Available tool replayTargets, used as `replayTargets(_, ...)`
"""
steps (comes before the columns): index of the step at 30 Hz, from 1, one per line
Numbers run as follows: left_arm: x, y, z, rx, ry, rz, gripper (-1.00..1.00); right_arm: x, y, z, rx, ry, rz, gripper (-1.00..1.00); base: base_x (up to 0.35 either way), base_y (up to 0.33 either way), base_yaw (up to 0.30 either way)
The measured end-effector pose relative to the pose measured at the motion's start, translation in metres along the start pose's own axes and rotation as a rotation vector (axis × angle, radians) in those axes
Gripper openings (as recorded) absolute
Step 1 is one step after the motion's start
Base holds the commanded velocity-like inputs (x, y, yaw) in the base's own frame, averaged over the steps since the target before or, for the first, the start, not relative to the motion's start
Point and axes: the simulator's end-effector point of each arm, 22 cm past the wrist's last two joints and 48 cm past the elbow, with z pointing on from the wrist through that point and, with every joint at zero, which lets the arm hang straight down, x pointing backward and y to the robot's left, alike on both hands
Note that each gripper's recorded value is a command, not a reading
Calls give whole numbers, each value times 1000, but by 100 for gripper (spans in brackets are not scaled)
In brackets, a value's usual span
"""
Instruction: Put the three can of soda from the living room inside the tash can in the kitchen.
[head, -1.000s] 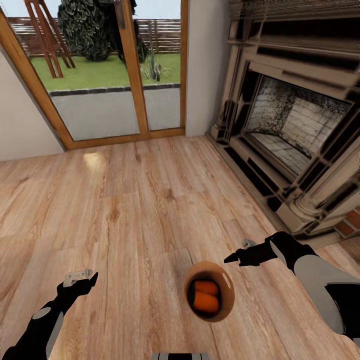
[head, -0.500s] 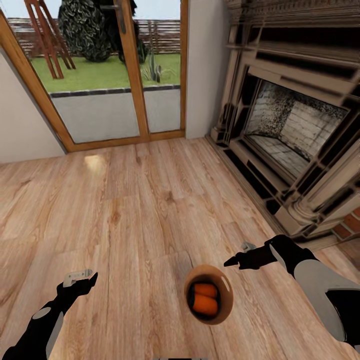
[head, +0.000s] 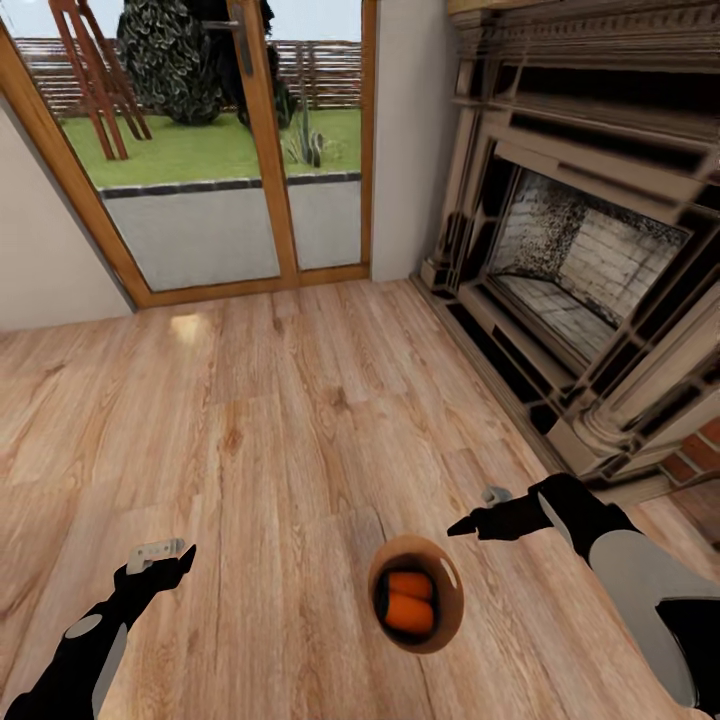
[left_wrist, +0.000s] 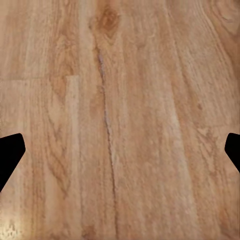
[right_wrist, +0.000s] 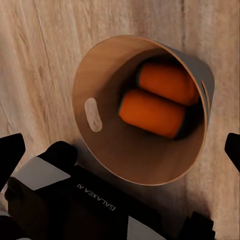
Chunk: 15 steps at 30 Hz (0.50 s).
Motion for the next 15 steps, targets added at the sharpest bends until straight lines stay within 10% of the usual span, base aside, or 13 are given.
replayTargets(15, -25, -1, -18, 4, 0, 0, 100, 22, 0, -14, 47, 10, -12, 100, 0, 0, 0)
